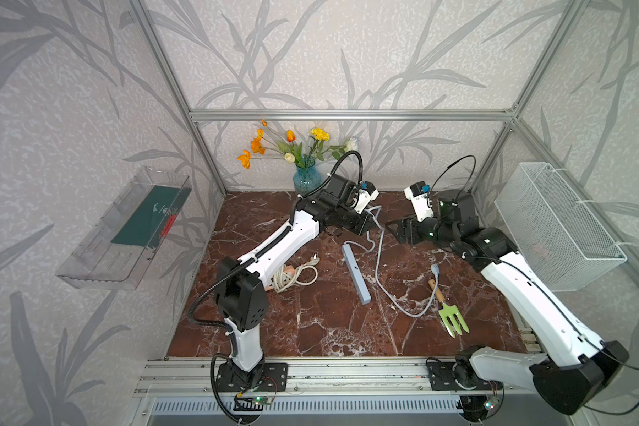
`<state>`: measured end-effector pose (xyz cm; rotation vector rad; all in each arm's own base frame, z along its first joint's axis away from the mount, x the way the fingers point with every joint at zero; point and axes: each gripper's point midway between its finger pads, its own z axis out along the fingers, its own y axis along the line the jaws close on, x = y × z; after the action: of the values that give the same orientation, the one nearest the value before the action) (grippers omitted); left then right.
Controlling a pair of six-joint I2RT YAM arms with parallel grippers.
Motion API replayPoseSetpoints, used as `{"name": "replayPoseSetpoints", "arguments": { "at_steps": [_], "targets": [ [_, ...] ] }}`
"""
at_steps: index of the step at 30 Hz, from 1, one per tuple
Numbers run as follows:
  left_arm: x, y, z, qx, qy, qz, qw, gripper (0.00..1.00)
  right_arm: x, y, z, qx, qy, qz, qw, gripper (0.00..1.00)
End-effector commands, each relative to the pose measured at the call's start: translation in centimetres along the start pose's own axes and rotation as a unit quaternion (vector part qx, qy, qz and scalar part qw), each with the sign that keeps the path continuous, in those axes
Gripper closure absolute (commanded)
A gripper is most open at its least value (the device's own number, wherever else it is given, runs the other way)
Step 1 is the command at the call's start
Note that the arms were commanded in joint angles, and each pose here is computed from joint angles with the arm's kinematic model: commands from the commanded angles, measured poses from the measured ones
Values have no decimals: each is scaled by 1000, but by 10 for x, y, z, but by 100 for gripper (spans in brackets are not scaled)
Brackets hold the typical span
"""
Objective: Wrap the cord around the power strip
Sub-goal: Adjust the power cord.
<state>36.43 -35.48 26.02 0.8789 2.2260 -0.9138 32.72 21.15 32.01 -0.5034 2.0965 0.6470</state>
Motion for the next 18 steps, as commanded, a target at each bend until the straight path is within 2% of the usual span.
{"name": "replayPoseSetpoints", "arguments": {
  "at_steps": [1,3,6,8,14,18],
  "targets": [
    [-21,-29,-27,27,-29,42,998,99,-14,22,16,-56,-14,-53,997,35],
    [-23,-31,-31,24,-30,49,998,99,3,20,22,-57,15,-75,995,41],
    [-20,-29,-37,10,-21,65,998,99,30,11,16,-38,39,-106,993,42],
    [-18,-28,-40,2,-17,73,997,99,38,3,10,-22,31,-115,993,41],
    [-19,-44,-48,18,-16,87,996,99,37,-26,35,40,24,-141,989,44],
    [-17,-51,-48,20,-11,95,995,99,21,-18,51,17,-6,-140,990,46]
  ]
}}
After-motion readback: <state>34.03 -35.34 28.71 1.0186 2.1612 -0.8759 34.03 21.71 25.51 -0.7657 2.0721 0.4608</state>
